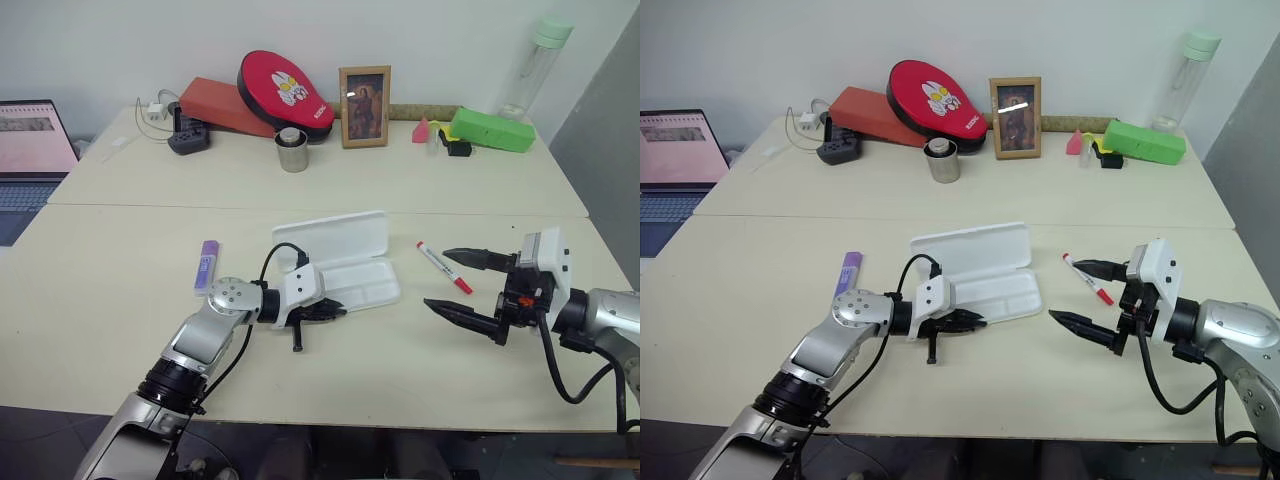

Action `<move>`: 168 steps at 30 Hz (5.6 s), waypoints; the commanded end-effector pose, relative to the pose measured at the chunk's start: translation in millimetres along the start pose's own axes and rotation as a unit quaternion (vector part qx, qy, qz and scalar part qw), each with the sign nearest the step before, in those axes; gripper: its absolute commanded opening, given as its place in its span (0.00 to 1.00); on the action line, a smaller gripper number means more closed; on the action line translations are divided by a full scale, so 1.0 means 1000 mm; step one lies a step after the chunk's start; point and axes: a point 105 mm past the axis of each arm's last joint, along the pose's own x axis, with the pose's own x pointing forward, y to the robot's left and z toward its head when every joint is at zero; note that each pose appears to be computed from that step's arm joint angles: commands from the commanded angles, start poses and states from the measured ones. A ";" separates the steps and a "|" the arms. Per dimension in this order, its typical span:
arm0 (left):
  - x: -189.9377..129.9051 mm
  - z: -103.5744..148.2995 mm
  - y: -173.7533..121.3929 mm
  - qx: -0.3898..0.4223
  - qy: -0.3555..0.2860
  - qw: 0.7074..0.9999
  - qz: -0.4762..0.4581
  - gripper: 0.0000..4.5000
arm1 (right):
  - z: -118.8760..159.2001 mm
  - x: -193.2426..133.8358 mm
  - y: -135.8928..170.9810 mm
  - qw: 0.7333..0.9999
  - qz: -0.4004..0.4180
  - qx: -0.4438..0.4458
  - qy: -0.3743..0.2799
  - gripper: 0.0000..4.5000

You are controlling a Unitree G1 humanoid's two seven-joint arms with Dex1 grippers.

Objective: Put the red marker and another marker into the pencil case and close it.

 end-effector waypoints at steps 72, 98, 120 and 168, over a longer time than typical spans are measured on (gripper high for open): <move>-0.033 0.133 0.018 -0.007 -0.267 0.955 0.131 1.00 | -0.100 0.029 -0.104 0.954 -0.239 0.080 0.163 0.13; -0.110 0.061 -0.015 -0.070 -0.116 0.975 0.175 1.00 | -0.031 0.068 -0.042 0.970 0.096 -0.161 0.152 0.07; -0.123 0.064 -0.026 -0.081 -0.107 0.967 0.218 1.00 | -0.035 0.153 -0.025 0.946 0.202 -0.218 0.127 0.07; -0.187 -0.067 0.060 -0.326 -0.037 0.704 0.630 1.00 | 0.060 0.118 0.005 0.975 0.191 -0.100 -0.045 1.00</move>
